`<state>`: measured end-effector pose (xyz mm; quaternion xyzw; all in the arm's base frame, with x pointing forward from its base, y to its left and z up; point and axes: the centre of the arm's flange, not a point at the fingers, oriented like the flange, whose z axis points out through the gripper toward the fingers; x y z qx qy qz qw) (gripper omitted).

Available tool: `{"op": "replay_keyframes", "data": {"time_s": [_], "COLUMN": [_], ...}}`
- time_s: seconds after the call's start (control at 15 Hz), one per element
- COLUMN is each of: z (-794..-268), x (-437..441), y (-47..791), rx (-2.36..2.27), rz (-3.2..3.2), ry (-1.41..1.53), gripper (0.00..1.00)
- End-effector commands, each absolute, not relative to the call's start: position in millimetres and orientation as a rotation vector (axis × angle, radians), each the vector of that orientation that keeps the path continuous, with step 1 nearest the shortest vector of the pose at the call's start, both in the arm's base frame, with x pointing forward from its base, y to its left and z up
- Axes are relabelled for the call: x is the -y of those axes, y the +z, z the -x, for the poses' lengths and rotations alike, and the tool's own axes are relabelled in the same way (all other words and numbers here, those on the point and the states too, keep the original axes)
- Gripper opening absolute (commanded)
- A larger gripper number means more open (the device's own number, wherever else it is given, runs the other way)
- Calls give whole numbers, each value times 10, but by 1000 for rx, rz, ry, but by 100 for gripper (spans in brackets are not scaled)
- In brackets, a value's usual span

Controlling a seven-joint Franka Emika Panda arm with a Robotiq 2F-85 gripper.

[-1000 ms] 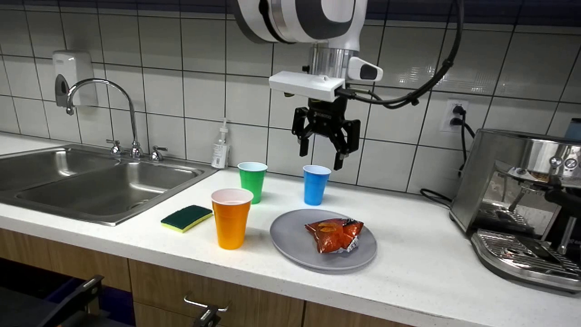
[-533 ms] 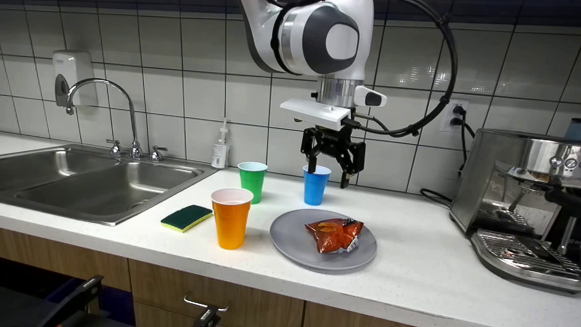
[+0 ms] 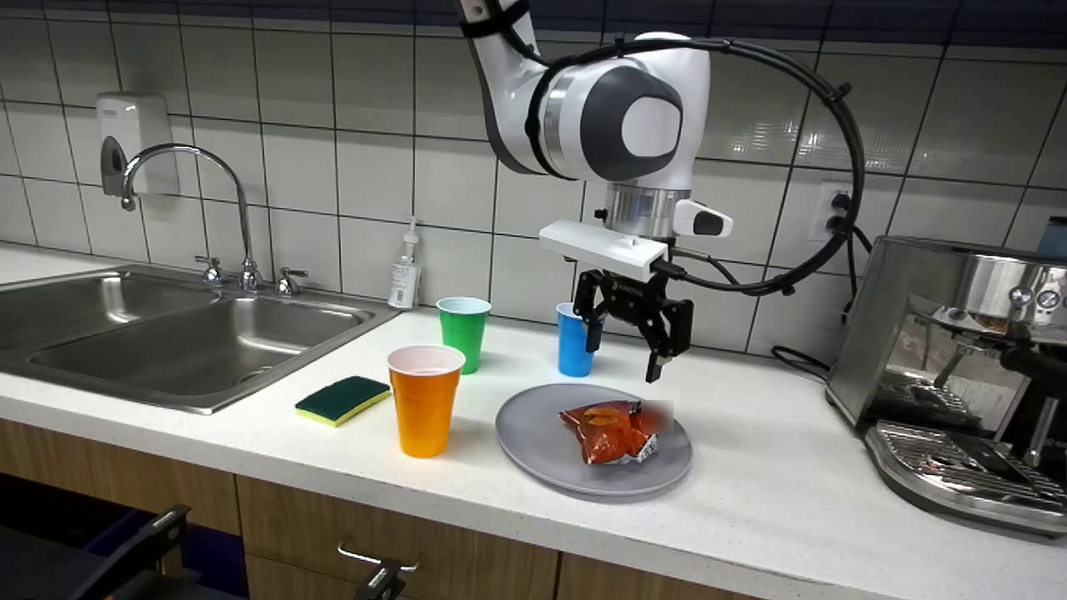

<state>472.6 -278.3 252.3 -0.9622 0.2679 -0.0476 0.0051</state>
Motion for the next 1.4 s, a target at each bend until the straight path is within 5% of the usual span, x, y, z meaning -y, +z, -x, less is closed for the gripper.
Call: {"op": "replay_keyframes", "data": {"time_s": [0.0,1.27,1.33], "z": [-4837,-4936,-4930], "x": [2923,2925,2926], "y": [2371,1973,1976], "rx": [-838,-821,-820], "rz": [3003,2990,2988], "ry": [-154,-78,-80], "gripper": [100,100,78]}}
